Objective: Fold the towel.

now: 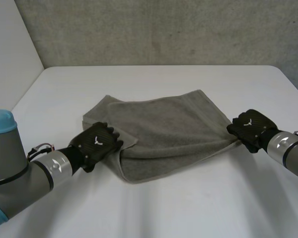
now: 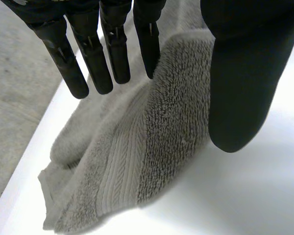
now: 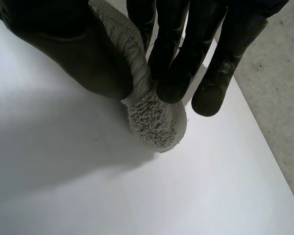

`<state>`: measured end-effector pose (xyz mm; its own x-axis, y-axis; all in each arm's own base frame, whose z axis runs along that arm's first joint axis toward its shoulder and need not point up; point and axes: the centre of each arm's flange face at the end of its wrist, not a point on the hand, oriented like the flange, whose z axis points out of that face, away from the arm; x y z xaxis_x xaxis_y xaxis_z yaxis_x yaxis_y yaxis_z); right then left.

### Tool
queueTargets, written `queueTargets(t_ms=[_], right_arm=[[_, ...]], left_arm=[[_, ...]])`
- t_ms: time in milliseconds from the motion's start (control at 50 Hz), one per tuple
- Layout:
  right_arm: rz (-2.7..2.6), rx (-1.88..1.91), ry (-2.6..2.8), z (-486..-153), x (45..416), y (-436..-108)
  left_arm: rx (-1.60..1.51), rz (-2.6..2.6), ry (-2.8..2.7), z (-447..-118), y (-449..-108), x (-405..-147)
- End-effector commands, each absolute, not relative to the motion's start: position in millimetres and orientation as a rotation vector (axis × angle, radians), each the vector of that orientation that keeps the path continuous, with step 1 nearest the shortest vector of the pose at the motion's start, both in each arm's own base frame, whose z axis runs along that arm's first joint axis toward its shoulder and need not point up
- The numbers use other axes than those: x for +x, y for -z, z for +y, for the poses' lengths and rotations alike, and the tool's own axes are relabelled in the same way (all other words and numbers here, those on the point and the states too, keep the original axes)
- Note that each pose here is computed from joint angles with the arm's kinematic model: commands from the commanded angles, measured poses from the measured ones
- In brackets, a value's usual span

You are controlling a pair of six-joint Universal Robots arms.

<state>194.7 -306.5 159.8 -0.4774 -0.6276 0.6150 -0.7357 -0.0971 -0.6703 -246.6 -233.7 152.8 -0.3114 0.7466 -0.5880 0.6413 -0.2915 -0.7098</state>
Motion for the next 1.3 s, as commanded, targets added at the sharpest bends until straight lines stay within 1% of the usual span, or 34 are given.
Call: queueTargets(t_ms=[20,40,180,260,360,420,460,580,620,760,900,1000,1160,1300], right_arm=[[-2.037,1.521,-1.642,-307,188,-156],[-2.037,1.521,-1.642,-307,188,-156],[-2.046,1.511,-1.643,-308,187,-156],[-2.047,1.514,-1.642,-307,187,-156],[-2.056,1.516,-1.636,-305,187,-154],[-2.057,1.517,-1.635,-305,187,-154],[-2.062,1.518,-1.634,-304,187,-153],[-2.063,1.518,-1.632,-304,186,-152],[-2.058,1.516,-1.635,-304,187,-151],[-2.055,1.512,-1.639,-304,186,-151],[-2.056,1.514,-1.639,-304,187,-150],[-2.058,1.516,-1.635,-303,186,-149],[-2.050,1.512,-1.641,-305,186,-149],[-2.055,1.515,-1.638,-304,186,-148]], left_arm=[[-1.938,-1.843,-1.527,-217,-143,-234],[-1.938,-1.843,-1.527,-217,-143,-234],[-1.877,-1.973,-1.370,-209,-161,-213],[-1.872,-1.969,-1.394,-211,-166,-213],[-1.883,-1.936,-1.458,-214,-169,-217],[-1.900,-1.882,-1.522,-213,-171,-224],[-1.879,-1.828,-1.580,-208,-174,-235],[-1.836,-1.755,-1.648,-202,-174,-249],[-1.845,-1.717,-1.652,-196,-173,-255],[-1.887,-1.688,-1.620,-190,-166,-259],[-2.017,-1.646,-1.616,-193,-157,-255],[-2.146,-1.600,-1.573,-195,-142,-254],[-2.192,-1.603,-1.528,-198,-129,-252],[-2.194,-1.605,-1.542,-202,-127,-252]])
